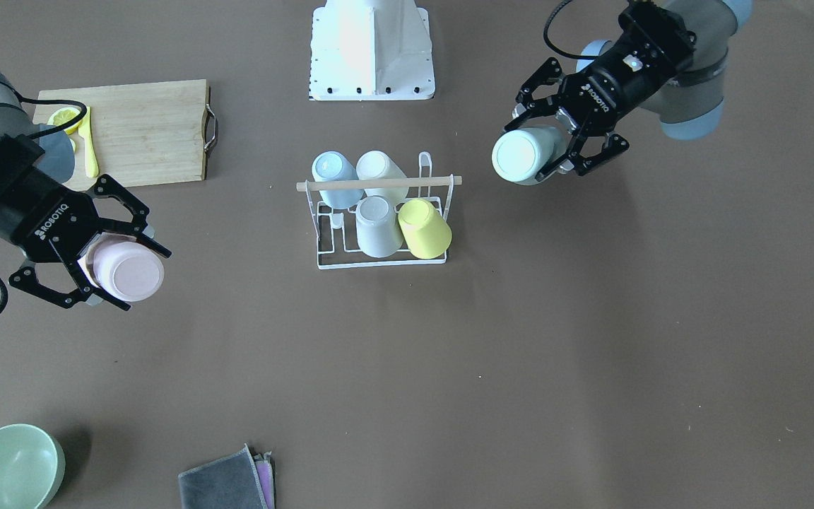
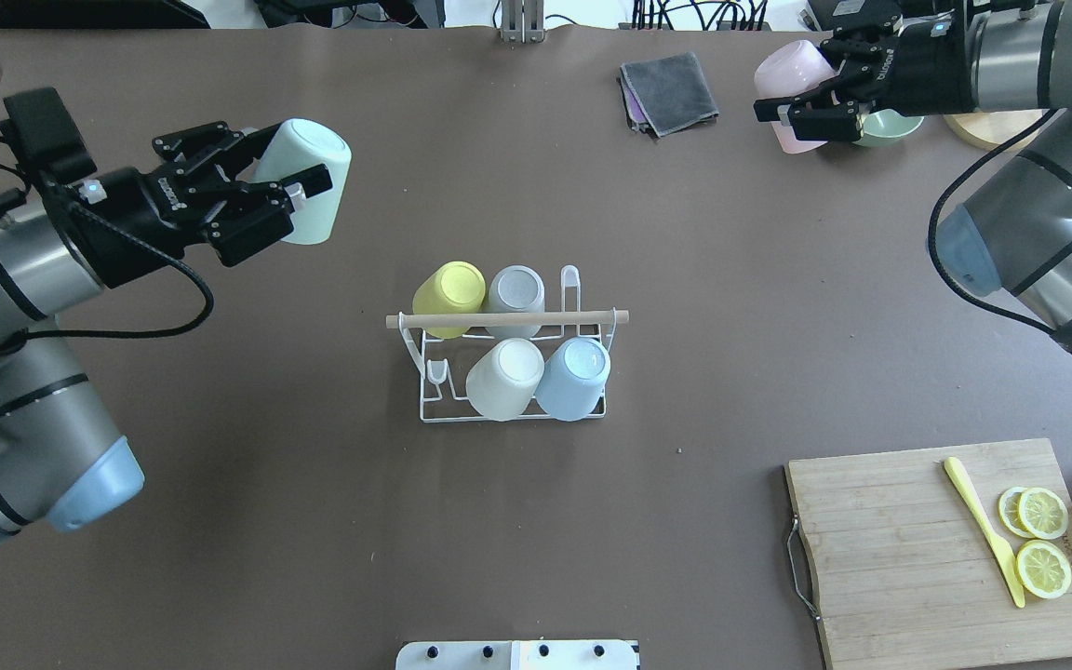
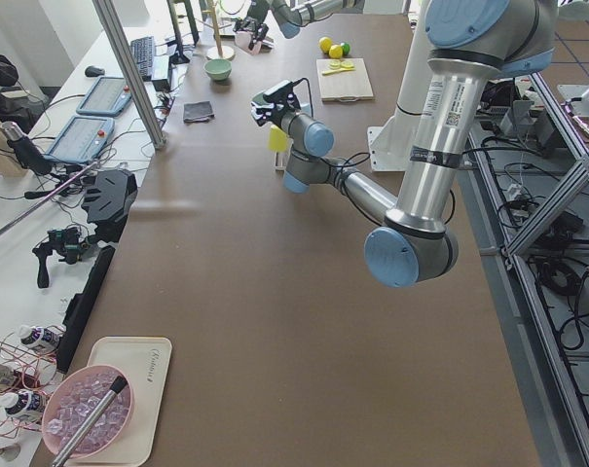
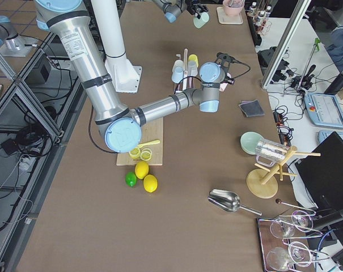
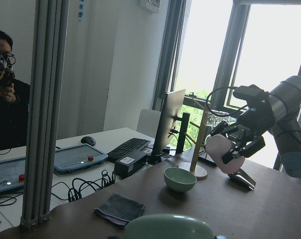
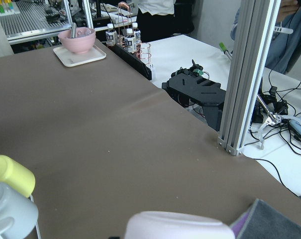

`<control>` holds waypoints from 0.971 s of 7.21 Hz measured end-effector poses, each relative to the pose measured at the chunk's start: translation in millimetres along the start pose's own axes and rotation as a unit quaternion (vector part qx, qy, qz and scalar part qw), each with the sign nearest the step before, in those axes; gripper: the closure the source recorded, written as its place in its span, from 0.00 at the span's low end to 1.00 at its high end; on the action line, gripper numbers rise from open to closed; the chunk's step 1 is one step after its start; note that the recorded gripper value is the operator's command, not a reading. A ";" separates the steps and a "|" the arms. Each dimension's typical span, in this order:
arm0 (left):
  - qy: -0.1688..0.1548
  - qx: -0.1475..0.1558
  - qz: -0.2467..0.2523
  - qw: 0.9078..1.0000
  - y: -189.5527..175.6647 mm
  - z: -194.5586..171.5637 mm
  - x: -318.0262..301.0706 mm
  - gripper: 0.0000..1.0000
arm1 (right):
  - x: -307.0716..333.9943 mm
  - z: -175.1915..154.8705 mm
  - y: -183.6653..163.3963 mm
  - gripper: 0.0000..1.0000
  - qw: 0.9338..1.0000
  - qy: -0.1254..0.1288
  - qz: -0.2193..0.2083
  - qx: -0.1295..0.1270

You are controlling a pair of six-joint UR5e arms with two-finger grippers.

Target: Place cup on cup holder

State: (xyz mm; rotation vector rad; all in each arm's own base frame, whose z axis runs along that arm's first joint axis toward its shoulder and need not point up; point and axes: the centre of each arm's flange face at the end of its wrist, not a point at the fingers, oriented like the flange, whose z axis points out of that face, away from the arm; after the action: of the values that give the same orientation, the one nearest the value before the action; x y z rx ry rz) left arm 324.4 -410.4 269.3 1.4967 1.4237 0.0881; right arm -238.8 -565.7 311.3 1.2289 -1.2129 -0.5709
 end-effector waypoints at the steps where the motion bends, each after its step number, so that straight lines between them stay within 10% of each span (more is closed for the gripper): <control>1: -0.013 0.021 0.005 1.000 20.3 -1.1 21.1 1.00 | -11.0 0.7 -2.7 1.00 0.999 -0.019 0.012 0.024; 7: -0.044 0.047 0.000 0.998 79.8 -2.5 88.9 1.00 | -78.7 27.3 25.0 1.00 0.984 -0.102 -0.049 0.141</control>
State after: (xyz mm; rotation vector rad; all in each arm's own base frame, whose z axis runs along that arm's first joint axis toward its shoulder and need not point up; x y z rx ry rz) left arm 405.0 -322.3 275.0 1.5576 1.3741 -0.0455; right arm -295.6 -500.7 300.8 1.5033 -1.4464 -0.6246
